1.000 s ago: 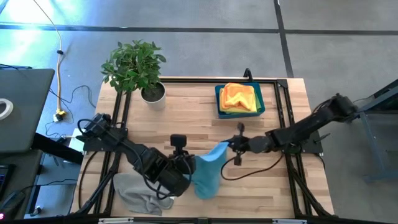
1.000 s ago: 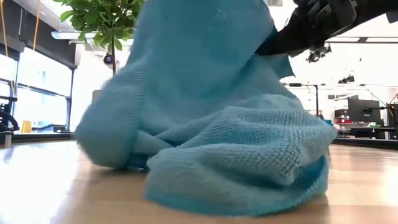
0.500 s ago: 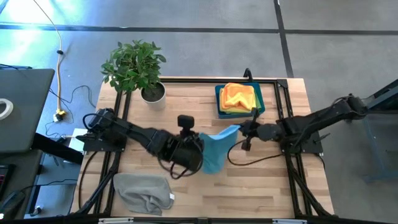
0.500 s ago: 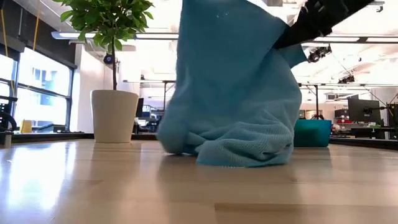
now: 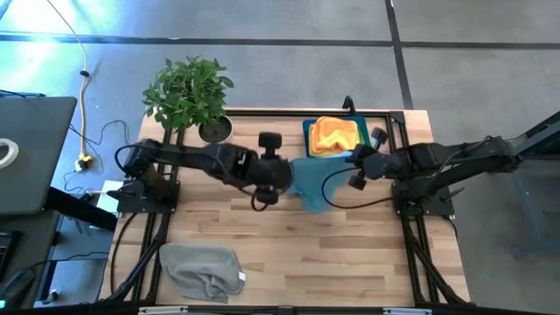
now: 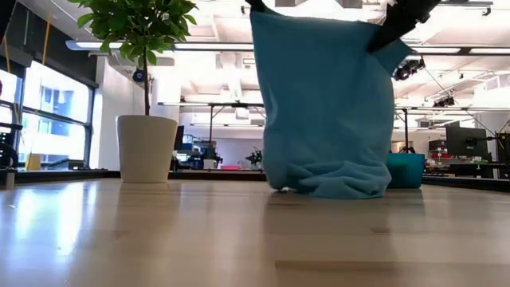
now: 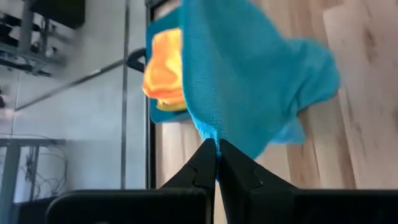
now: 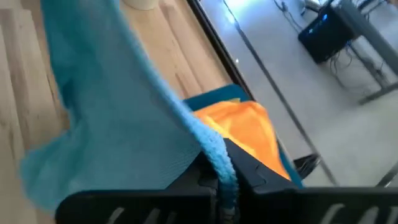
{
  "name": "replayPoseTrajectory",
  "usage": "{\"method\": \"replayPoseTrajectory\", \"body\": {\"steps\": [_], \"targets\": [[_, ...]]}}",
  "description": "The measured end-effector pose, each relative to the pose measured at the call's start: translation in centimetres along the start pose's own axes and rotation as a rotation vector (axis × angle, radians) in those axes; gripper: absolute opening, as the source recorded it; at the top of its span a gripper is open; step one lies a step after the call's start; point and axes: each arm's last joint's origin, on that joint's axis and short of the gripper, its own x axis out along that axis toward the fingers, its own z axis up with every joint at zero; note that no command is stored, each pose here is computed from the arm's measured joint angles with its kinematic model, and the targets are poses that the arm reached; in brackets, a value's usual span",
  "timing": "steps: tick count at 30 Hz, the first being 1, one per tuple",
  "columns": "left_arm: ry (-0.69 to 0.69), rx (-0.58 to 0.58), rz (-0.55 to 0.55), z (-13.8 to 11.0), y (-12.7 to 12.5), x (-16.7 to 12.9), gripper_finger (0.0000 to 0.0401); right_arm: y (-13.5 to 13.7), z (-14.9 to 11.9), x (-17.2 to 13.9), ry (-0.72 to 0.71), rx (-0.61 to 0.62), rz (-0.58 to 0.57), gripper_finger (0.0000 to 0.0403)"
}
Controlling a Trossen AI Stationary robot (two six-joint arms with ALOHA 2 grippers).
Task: Fold microfiber towels
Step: Fold the blue microfiber cloth
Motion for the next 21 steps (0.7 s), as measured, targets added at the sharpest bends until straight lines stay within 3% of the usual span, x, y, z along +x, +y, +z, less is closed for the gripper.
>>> {"method": "replayPoseTrajectory", "body": {"steps": [4,8,10,12,14,16,17,19,21], "targets": [[-0.033,-0.042,0.039,-0.3,1.9,-0.5,0.0001,-0.8,1.1,-0.7,-0.03,-0.096,-0.019,0.0],[-0.043,-0.096,0.238,-0.9,4.4,-2.0,0.0,-2.0,2.1,-1.4,-0.063,-0.184,-0.222,0.0],[-0.071,-0.184,0.317,-0.9,5.1,-2.7,0.0,-2.4,2.5,-1.7,-0.075,-0.184,-0.247,0.0],[-0.114,-0.218,0.208,-1.2,4.8,-3.7,0.0,-2.4,3.0,-2.2,-0.096,-0.163,-0.113,0.0],[-0.205,-0.22,-0.005,-0.8,3.9,-4.7,0.0,-1.9,3.3,-2.6,-0.113,-0.136,0.109,0.0],[-0.257,-0.166,-0.228,-0.9,3.0,-5.4,0.0,-1.7,3.7,-3.3,-0.136,-0.135,0.311,0.0],[-0.292,-0.123,-0.288,-0.7,2.6,-5.7,0.0,-1.7,4.0,-3.7,-0.154,-0.147,0.358,0.0],[-0.309,-0.035,-0.27,-0.7,2.2,-6.2,0.0,-2.4,4.7,-4.4,-0.189,-0.142,0.295,0.0],[-0.269,-0.011,-0.074,-0.7,2.5,-6.4,0.0,-3.3,5.5,-5.0,-0.221,-0.072,0.092,0.0]]}}
